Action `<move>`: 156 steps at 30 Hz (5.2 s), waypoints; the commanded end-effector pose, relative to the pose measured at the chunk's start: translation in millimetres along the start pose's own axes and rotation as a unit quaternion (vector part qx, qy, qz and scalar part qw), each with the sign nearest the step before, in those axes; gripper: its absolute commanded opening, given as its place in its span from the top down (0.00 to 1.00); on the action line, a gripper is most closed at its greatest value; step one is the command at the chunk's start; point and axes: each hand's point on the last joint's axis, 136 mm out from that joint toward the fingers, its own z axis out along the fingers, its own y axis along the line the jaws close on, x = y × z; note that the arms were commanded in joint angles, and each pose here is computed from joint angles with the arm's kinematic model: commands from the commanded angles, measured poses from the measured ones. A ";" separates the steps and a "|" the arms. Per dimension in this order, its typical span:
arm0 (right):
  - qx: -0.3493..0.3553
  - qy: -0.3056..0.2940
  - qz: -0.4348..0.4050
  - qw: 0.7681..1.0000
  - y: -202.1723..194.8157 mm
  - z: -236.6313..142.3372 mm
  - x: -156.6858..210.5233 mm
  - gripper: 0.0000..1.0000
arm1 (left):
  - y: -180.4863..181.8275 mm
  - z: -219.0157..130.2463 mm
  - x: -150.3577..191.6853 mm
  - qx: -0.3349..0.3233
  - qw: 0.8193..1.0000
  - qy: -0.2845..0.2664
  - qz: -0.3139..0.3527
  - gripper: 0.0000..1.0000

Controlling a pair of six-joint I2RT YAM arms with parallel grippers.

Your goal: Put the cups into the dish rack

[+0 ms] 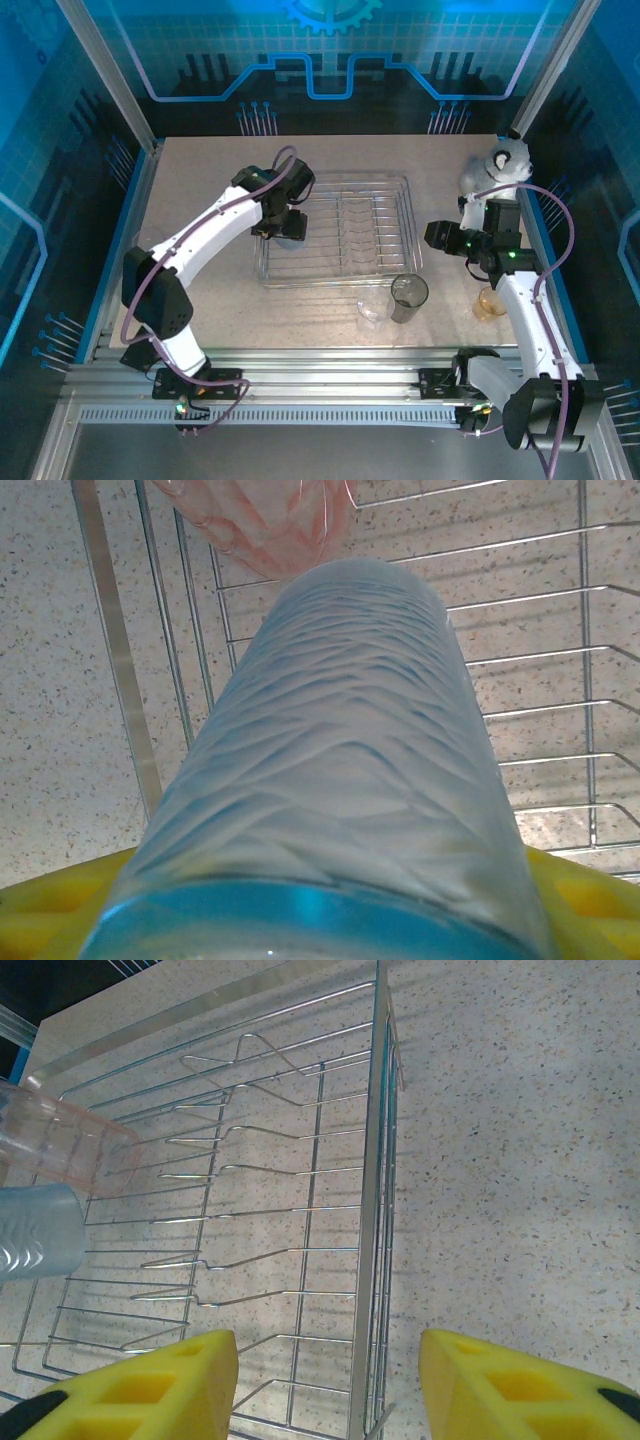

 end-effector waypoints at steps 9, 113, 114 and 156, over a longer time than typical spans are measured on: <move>-0.002 0.011 -0.003 1.000 -1.9 0.6 7.0 0.49 | 16.5 3.5 1.2 -0.067 0.997 0.029 0.033 0.97; 0.041 0.160 0.033 0.986 29.0 -39.1 72.2 0.42 | 17.0 -54.8 18.5 0.207 0.947 -0.242 -0.042 0.01; 0.053 0.168 0.027 0.984 26.6 -37.9 77.1 0.42 | 16.1 -56.0 21.7 0.214 0.945 -0.245 -0.040 0.01; 0.171 0.256 -0.033 0.951 4.9 -19.3 130.8 0.52 | 11.0 -48.1 52.4 0.237 0.942 -0.238 -0.014 0.01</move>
